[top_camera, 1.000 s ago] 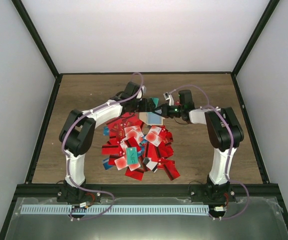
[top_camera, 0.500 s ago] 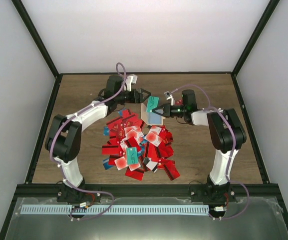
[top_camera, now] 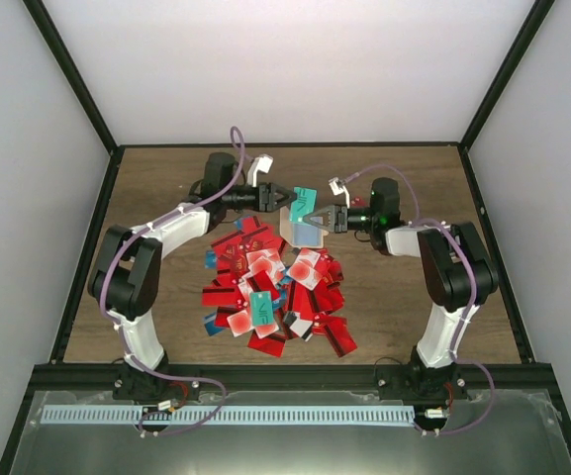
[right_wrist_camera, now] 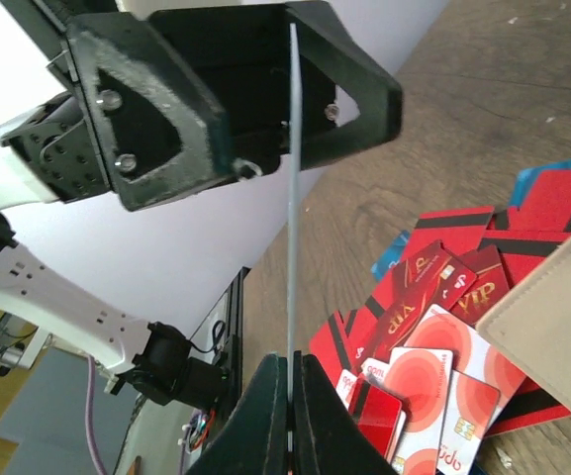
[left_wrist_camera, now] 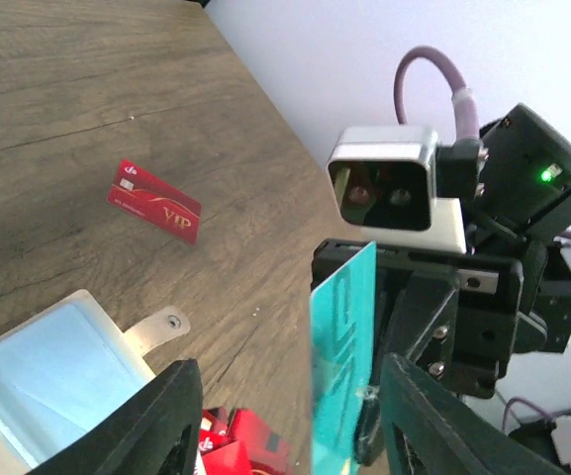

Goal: Put the credit cards into the card holder

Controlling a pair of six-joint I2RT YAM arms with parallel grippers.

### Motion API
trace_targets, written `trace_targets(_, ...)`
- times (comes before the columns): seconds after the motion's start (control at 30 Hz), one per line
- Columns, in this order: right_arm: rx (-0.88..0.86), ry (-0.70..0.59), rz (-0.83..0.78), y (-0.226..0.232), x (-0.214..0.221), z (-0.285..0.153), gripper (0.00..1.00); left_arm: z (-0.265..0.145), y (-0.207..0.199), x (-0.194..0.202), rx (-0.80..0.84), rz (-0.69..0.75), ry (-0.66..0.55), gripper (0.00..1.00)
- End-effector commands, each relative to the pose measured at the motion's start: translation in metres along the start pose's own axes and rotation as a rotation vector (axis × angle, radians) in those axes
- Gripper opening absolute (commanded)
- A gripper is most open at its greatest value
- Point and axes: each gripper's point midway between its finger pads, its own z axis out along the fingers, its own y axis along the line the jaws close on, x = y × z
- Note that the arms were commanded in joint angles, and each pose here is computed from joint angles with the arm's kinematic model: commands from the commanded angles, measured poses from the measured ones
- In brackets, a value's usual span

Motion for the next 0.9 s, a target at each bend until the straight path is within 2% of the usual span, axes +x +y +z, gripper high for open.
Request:
trace_targets(0.0,-0.073,0.008,-0.088,0.028,-0.006,-0.005,0.01,-0.004,-0.015,0.004,0.064,0.032,0.018,0.48)
trace_targets(0.23,-0.081,0.006,-0.107,0.034,-0.008,-0.006,0.01,-0.004,-0.024,0.008,0.108,0.034,0.037,0.32)
trace_targets(0.47,-0.079,0.003,-0.107,0.033,-0.01,-0.005,0.01,-0.001,-0.036,0.014,0.169,0.04,0.065,0.24)
trace_targets(0.6,-0.07,-0.004,-0.103,0.031,-0.011,-0.005,0.01,0.004,-0.036,0.016,0.167,0.04,0.068,0.09)
trace_targets(0.63,-0.06,-0.009,-0.096,0.029,-0.011,-0.005,0.06,0.005,-0.033,0.015,0.157,0.035,0.063,0.05)
trace_targets(0.67,-0.039,-0.022,-0.09,0.026,-0.013,-0.005,0.16,0.006,-0.03,0.014,0.138,0.028,0.052,0.04)
trace_targets(0.7,0.004,-0.041,-0.092,0.02,-0.016,-0.005,0.21,0.007,-0.025,0.012,0.113,0.016,0.04,0.04)
trace_targets(0.77,0.166,-0.075,-0.012,-0.009,-0.018,-0.009,0.31,0.01,-0.01,0.007,0.034,-0.019,0.011,0.04)
trace_targets(0.87,0.416,-0.123,0.049,-0.046,-0.019,-0.024,0.37,0.012,0.019,0.007,-0.106,-0.078,-0.005,0.04)
